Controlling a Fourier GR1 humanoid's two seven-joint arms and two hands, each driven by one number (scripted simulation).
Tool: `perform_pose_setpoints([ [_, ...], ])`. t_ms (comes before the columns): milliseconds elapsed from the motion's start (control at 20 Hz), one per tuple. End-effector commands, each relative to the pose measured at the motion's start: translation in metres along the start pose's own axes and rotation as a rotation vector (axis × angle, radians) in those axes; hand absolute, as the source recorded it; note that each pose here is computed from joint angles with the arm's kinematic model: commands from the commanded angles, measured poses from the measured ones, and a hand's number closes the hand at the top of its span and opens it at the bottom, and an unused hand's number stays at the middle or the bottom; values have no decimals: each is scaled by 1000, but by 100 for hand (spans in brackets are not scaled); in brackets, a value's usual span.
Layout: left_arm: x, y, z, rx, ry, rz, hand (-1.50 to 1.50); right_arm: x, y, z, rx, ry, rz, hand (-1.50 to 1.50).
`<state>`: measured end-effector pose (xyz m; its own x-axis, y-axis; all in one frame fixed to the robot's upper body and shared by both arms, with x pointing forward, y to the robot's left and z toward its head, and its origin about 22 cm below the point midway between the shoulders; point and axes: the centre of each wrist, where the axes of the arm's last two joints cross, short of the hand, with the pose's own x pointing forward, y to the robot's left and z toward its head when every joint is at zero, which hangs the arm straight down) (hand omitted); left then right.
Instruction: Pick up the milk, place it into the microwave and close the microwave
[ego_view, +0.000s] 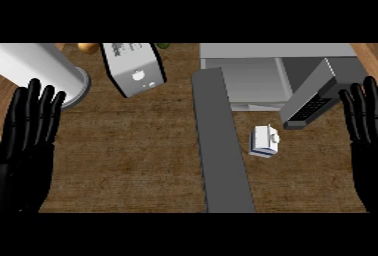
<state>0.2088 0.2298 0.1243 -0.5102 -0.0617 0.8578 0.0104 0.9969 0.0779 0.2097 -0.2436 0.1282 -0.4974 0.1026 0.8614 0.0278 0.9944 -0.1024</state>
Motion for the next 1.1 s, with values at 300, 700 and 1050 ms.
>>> perform_pose_setpoints([
  [300,1,-35,21,200,116,78,-150,2,7,8,192,13,-124,-150],
  [700,16,-31,83,221,140,102,-150,14,-5,38,197,39,-122,-150],
  [1050,29,-38,114,228,135,98,-150,13,14,68,192,50,-43,-150],
])
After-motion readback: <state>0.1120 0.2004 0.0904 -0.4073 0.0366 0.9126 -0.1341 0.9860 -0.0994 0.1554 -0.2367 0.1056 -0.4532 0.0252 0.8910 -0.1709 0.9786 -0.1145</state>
